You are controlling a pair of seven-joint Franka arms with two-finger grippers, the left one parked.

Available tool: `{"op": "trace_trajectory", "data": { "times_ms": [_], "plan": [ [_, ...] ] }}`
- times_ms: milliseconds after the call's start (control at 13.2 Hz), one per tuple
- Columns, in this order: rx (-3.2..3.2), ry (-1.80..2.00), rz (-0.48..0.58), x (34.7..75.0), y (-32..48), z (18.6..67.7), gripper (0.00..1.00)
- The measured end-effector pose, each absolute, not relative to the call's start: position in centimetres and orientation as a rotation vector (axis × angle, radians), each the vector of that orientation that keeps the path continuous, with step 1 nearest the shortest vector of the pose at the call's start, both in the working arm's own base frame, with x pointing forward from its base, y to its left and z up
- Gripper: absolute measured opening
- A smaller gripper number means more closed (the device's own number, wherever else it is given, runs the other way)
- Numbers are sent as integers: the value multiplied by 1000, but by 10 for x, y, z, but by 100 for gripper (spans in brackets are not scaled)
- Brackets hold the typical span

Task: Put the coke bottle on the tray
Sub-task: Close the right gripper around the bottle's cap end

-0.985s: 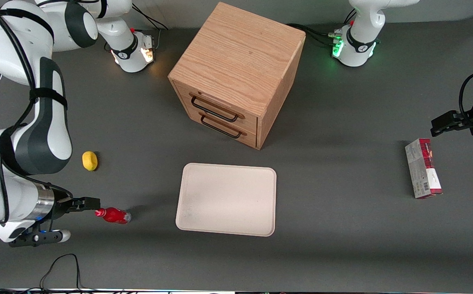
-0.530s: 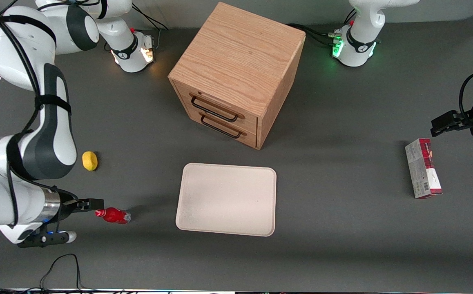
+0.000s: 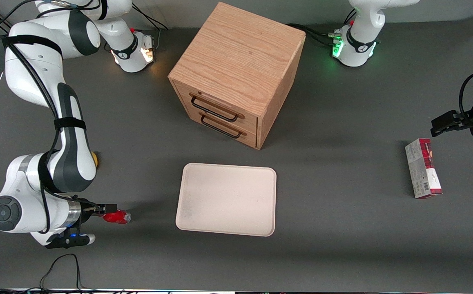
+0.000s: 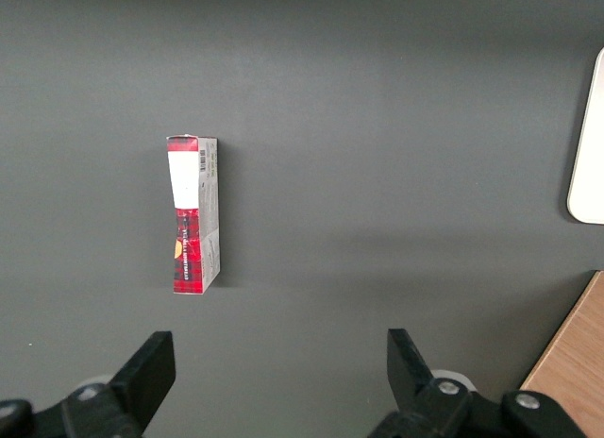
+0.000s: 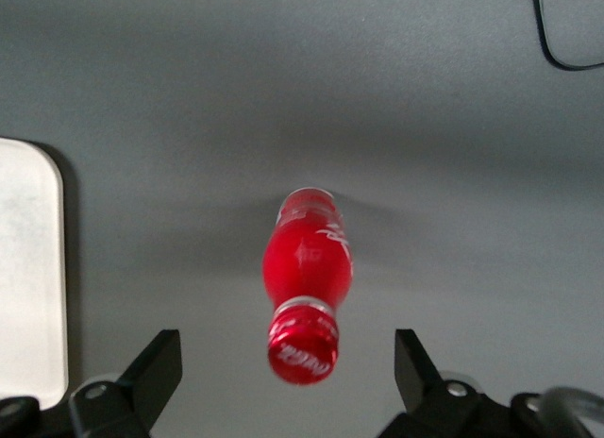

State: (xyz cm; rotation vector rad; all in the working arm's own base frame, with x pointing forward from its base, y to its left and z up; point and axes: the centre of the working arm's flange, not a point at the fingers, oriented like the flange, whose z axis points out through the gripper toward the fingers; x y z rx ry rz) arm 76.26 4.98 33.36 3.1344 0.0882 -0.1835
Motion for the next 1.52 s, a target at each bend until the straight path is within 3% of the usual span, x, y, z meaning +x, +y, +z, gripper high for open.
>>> {"op": "trace_trajectory", "data": {
  "times_ms": [455,833,985,1515],
  "plan": [
    [3135,82,-183,763,47,329,100],
    [3138,88,-181,762,50,329,45],
    [3138,87,-180,763,50,329,31],
    [3138,86,-192,759,54,343,31]
  ]
}}
